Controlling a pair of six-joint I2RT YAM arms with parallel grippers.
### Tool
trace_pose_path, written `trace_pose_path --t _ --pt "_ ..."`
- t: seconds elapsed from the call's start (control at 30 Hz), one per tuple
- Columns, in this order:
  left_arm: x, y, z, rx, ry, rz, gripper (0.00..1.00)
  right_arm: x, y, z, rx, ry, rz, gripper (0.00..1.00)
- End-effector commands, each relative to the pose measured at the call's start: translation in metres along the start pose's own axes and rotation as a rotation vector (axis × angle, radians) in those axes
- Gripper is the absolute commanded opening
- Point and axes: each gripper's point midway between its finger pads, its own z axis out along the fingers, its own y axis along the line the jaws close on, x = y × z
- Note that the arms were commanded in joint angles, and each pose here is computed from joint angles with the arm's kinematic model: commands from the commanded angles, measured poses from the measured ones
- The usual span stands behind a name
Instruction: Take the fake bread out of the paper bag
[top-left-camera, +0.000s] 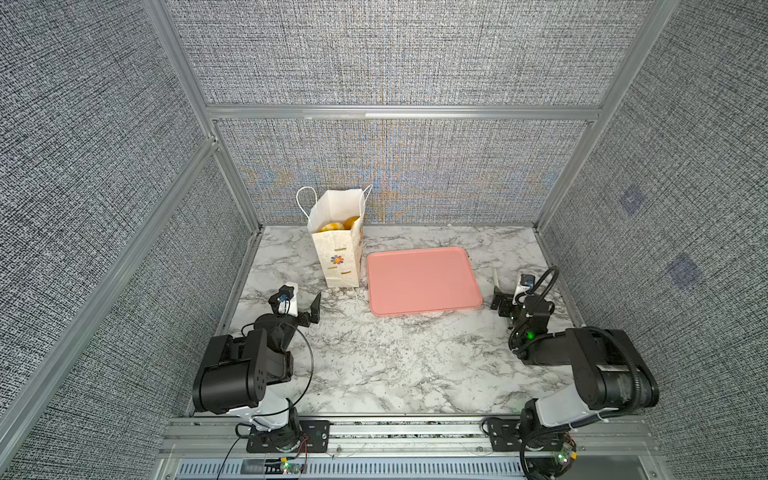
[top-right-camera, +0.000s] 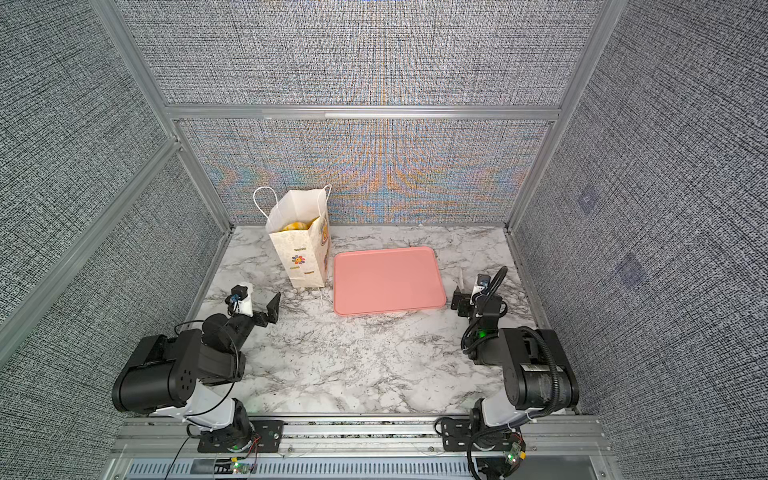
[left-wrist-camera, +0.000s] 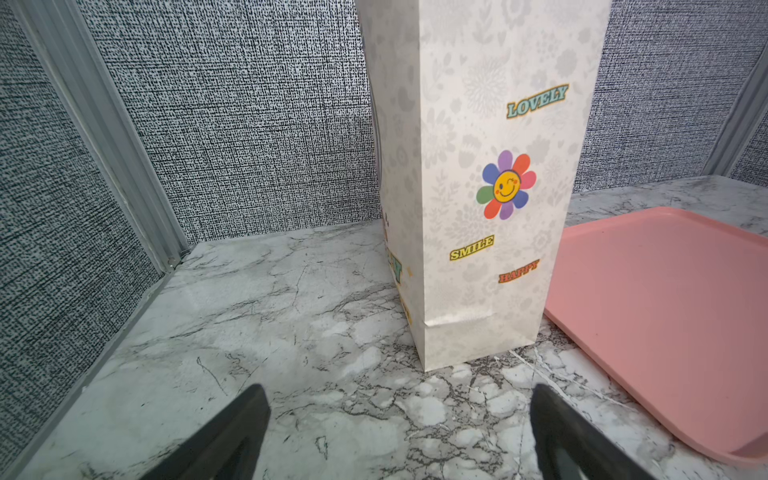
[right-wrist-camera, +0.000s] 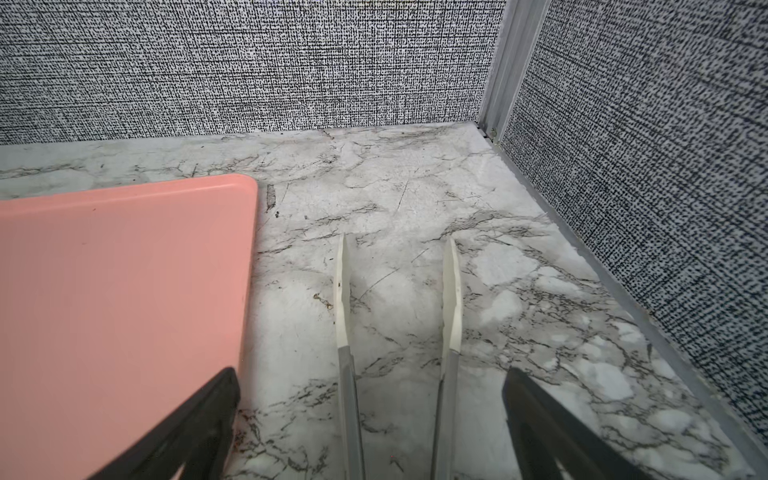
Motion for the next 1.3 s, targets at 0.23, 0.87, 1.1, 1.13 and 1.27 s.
trace_pose_path --t 0.23,0.87,1.1,1.13,1.27 --pt "-0.004 0.003 0.002 -0.016 -0.014 0.001 1.00 -0.004 0.001 0.000 -0.006 -0.014 0.013 0.99" --pt "-0.124 0.070 -0.047 -0.468 -0.162 -0.320 1.00 -0.070 -0.034 -0.060 0.133 0.149 0.413 0.99" --pt "-0.154 0.039 -0.050 -0.318 0.009 -0.310 0.99 -0.019 -0.015 -0.045 0.054 0.477 0.345 0.99" --pt "-0.157 0.022 -0.046 -0.214 0.034 -0.298 0.99 -0.012 -0.013 -0.044 0.045 0.519 0.334 0.99" --pt "-0.169 -0.031 -0.048 0.077 0.063 -0.332 0.99 0.020 -0.007 -0.040 0.029 0.692 0.302 0.99"
